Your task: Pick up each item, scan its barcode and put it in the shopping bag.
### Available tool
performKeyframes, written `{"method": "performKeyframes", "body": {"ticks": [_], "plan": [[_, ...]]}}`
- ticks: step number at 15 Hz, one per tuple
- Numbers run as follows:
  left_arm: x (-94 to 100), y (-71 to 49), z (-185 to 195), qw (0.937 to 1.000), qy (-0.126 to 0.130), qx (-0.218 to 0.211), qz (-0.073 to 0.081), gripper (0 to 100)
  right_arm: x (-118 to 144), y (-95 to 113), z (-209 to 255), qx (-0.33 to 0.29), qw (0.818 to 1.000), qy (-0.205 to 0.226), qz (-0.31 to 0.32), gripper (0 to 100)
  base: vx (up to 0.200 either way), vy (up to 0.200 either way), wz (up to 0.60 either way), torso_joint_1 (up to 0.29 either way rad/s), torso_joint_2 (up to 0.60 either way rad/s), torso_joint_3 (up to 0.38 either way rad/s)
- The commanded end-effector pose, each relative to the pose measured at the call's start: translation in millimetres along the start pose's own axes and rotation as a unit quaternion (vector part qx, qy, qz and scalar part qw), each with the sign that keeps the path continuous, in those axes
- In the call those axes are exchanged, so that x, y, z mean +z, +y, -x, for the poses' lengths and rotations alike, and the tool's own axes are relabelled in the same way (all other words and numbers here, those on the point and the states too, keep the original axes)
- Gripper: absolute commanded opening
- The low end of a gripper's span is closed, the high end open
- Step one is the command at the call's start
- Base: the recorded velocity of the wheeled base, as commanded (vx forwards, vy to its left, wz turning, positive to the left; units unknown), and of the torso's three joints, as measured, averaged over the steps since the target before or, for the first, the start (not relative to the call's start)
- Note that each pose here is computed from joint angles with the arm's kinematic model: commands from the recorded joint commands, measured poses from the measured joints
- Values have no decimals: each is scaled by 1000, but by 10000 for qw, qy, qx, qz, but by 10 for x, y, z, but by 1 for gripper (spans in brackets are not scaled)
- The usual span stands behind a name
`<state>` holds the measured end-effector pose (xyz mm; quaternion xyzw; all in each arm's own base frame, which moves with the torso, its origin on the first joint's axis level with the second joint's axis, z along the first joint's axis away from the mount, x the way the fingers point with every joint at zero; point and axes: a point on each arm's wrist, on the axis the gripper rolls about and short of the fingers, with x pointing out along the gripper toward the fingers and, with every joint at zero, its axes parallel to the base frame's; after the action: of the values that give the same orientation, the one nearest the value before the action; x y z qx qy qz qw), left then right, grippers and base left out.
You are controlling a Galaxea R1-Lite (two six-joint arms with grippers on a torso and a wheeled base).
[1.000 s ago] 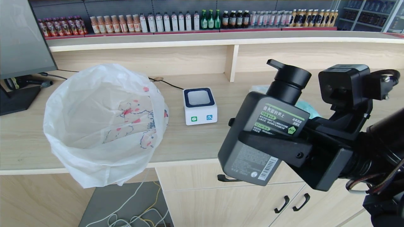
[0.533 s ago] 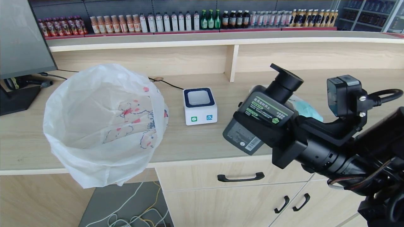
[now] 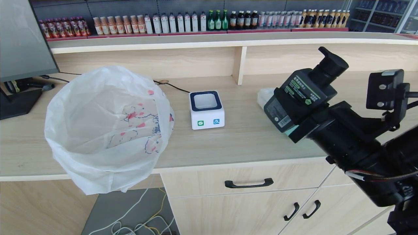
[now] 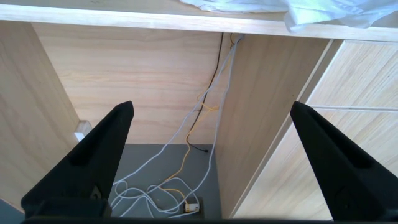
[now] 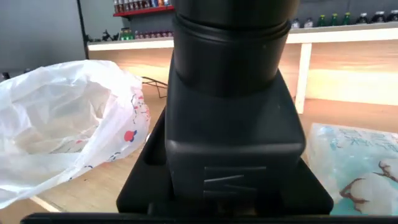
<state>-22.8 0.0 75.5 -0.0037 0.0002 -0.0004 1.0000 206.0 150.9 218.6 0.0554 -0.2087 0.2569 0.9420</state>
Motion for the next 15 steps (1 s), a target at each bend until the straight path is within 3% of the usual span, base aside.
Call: {"method": "performKeyframes", "body": {"ticks": [1, 5, 9, 15], "plan": [[0, 0, 0, 10000, -2, 4, 1, 100, 100, -29, 23, -379, 9990, -165, 152, 0, 0, 0, 0, 0, 0, 0], [0, 0, 0, 10000, -2, -3, -7, 100, 136, -45, 84, -494, 9973, -171, 508, 0, 0, 0, 0, 0, 0, 0], [0, 0, 0, 10000, -2, -3, 1, 100, 100, -213, 77, -913, 9936, -90, 659, 0, 0, 0, 0, 0, 0, 0], [0, 0, 0, 10000, -2, 4, 9, 100, 124, -315, 1, -1531, 9842, -141, 882, 0, 0, 200, 0, 1, 0, 2]]}}
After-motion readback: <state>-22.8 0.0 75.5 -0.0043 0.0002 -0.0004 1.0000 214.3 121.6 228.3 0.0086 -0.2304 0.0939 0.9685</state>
